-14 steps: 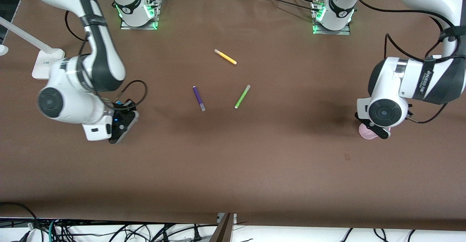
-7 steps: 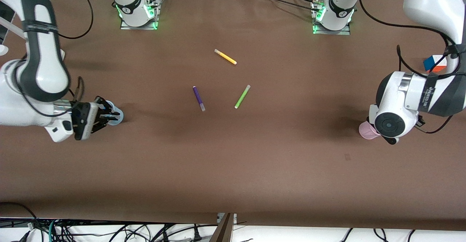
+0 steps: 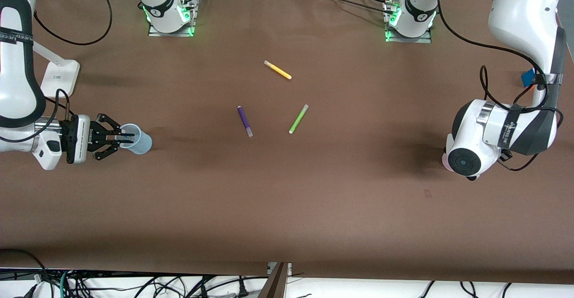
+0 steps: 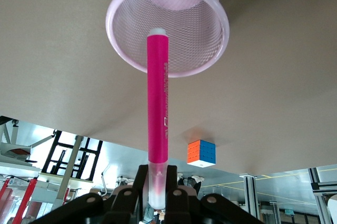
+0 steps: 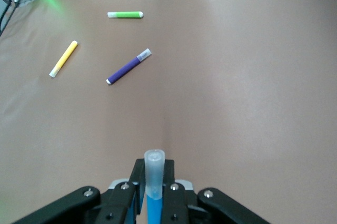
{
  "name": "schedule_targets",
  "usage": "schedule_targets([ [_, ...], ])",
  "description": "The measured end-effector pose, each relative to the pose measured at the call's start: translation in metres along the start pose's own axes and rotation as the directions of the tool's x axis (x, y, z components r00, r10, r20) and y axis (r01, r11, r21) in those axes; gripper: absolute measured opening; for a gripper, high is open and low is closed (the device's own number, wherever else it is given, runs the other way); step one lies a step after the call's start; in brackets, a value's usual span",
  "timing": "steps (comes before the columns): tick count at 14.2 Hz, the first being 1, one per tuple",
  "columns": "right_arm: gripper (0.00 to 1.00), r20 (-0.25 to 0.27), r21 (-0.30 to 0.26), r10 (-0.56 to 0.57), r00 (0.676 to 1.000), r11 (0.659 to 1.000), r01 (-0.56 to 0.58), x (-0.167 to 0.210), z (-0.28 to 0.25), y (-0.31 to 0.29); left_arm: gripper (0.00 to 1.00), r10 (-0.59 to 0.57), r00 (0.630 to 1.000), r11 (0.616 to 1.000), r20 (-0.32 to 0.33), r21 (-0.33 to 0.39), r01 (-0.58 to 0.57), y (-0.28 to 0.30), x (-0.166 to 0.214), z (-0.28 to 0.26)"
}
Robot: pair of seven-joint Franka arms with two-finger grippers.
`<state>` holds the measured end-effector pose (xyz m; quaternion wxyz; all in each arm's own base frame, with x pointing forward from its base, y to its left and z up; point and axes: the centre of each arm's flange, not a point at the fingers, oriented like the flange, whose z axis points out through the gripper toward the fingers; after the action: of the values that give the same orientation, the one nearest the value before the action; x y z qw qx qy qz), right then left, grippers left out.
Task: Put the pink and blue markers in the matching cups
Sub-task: 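Lower both markers into their cups and open both grippers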
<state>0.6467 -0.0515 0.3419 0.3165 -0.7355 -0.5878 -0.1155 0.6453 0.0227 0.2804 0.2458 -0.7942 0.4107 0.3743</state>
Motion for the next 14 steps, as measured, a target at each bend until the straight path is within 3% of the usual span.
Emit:
schedule_targets([
  [4,0.17,-0.043,0.018,-0.065,0.997,0.998,0.066,-0.029,0.013,0.010,0.16,0.005,1.000,1.000,-0.002,-0.002,-0.005,-0.001,0.007,0.003],
  [7,0.17,-0.058,0.027,-0.079,0.995,0.996,0.080,-0.043,0.022,0.015,0.25,0.009,1.000,1.000,-0.009,0.002,-0.009,-0.001,0.010,0.003],
  [12,0.17,-0.075,0.034,-0.074,0.994,0.997,0.076,-0.055,0.027,0.019,0.74,-0.052,0.993,0.998,-0.101,0.017,0.055,-0.009,-0.002,-0.041],
  [14,0.29,-0.083,0.040,-0.066,0.994,0.997,0.069,-0.057,0.026,0.018,0.94,-0.126,0.976,0.992,-0.179,-0.036,0.122,-0.004,-0.012,-0.066],
])
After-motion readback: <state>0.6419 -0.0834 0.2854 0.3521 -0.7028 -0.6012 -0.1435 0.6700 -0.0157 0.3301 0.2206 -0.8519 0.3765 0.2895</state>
